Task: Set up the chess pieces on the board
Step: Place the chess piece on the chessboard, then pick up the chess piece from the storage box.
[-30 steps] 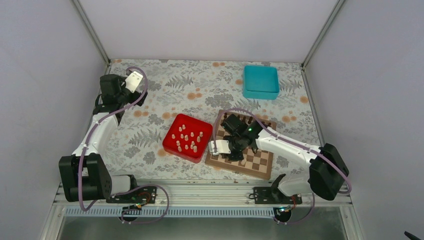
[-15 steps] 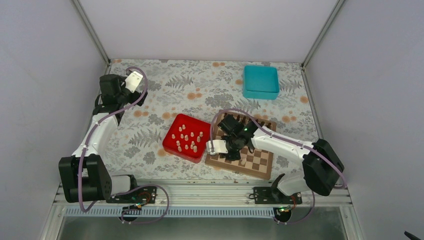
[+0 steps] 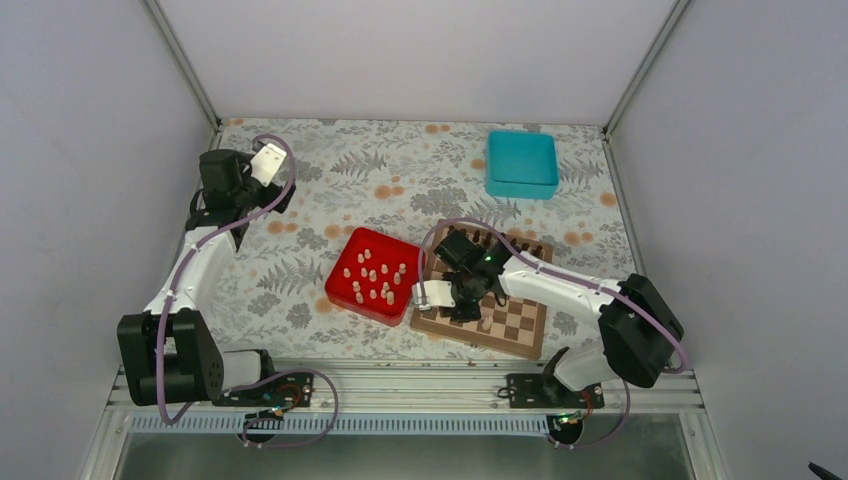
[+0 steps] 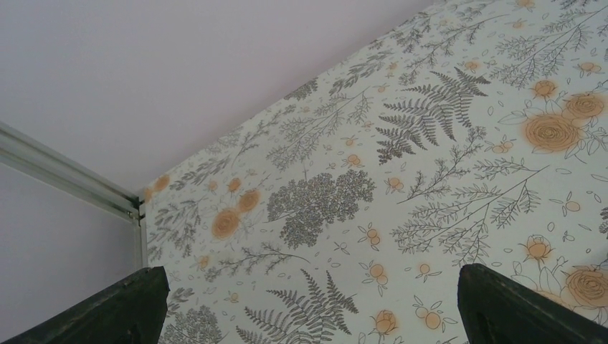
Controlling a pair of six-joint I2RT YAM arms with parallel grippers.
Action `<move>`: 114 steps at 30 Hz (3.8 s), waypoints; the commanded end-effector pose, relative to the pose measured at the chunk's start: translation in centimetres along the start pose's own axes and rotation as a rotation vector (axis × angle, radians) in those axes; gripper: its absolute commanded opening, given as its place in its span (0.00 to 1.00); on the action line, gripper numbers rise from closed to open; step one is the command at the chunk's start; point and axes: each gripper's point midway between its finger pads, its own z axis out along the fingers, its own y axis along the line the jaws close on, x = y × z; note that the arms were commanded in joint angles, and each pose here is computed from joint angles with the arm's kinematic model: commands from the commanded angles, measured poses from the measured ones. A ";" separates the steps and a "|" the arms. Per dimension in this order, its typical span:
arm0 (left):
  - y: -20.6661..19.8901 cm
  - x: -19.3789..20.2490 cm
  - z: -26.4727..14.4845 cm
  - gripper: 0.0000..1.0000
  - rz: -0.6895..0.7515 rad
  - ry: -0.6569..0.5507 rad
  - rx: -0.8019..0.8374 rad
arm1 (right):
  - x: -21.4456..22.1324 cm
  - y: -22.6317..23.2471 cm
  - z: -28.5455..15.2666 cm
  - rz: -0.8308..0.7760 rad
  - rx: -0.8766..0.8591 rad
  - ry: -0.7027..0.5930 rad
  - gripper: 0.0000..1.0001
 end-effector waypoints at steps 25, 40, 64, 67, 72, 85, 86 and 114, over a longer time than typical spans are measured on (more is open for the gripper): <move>0.0 -0.9 -0.6 1.00 0.021 -0.040 0.005 | -5.4 -3.8 -6.8 -0.038 0.168 -0.114 0.49; -0.1 -2.5 -1.7 1.00 0.017 -0.089 0.025 | -14.5 -11.8 -2.2 -0.093 0.129 -0.091 0.43; -1.0 -3.6 -2.5 1.00 -0.015 -0.126 0.076 | -13.6 -12.0 6.6 -0.144 0.069 0.016 0.36; -1.0 -3.6 -2.6 1.00 -0.013 -0.128 0.075 | -13.4 -12.1 7.1 -0.145 0.069 0.028 0.36; -0.9 -3.7 -2.6 1.00 -0.013 -0.131 0.072 | -14.2 -12.5 6.0 -0.149 0.097 -0.008 0.37; -1.0 -3.4 -2.6 1.00 -0.010 -0.129 0.066 | -15.3 -12.9 6.8 -0.137 0.073 -0.035 0.36; -0.9 -3.3 -2.6 1.00 -0.010 -0.129 0.066 | -15.4 -12.9 6.8 -0.135 0.073 -0.039 0.36; -0.8 -3.6 -3.0 1.00 -0.005 -0.144 0.054 | -19.6 -13.4 8.2 -0.121 0.085 -0.149 0.29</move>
